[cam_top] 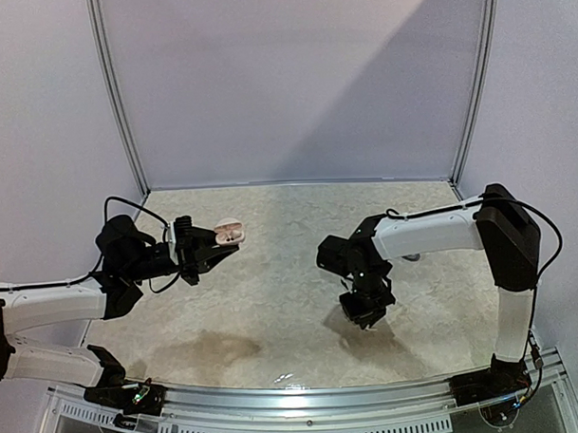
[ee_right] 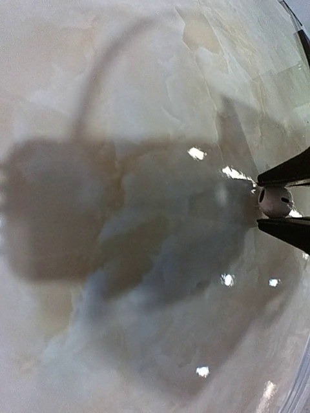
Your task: Insert the wireless bluetooth earbuds into the charging case
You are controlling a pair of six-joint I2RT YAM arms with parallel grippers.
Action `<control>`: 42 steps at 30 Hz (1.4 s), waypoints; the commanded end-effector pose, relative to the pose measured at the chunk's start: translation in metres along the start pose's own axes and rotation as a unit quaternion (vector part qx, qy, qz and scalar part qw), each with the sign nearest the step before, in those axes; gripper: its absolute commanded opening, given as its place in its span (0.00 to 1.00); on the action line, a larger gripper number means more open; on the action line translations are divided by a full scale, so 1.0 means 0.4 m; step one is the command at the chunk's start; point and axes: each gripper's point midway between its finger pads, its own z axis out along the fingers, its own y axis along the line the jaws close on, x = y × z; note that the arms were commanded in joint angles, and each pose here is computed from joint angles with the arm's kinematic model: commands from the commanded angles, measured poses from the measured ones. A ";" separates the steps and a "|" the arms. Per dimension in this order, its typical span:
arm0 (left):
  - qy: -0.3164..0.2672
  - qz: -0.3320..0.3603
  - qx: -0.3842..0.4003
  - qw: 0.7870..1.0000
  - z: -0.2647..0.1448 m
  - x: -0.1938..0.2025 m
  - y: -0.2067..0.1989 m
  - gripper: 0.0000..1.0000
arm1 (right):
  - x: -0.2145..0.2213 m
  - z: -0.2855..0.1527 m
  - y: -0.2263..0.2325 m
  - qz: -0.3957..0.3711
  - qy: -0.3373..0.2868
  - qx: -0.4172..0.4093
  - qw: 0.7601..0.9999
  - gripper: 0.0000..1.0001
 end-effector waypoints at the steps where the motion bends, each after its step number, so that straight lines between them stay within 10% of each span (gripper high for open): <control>1: 0.005 -0.014 -0.007 1.000 -0.002 0.004 0.007 0.00 | -0.030 -0.072 0.069 -0.027 -0.018 -0.060 0.998 0.04; 8: -0.003 -0.041 0.095 0.995 0.020 -0.021 -0.045 0.00 | -0.085 -0.490 0.241 -0.193 -0.187 -0.274 0.923 0.04; 15: -0.010 -0.064 0.205 0.977 0.060 -0.063 -0.060 0.00 | -0.041 -0.927 0.302 -0.343 -0.377 -0.388 0.767 0.03; 24: -0.029 -0.068 0.325 0.943 0.091 -0.118 -0.123 0.00 | 0.055 -1.174 0.362 -0.452 -0.469 -0.494 0.577 0.00; 35: -0.018 -0.052 0.391 0.919 0.087 -0.136 -0.194 0.00 | 0.111 -1.111 0.431 -0.537 -0.391 -0.542 0.514 0.00; 42: -0.022 -0.036 0.397 0.917 0.089 -0.140 -0.206 0.00 | 0.129 -1.034 0.449 -0.563 -0.360 -0.529 0.523 0.00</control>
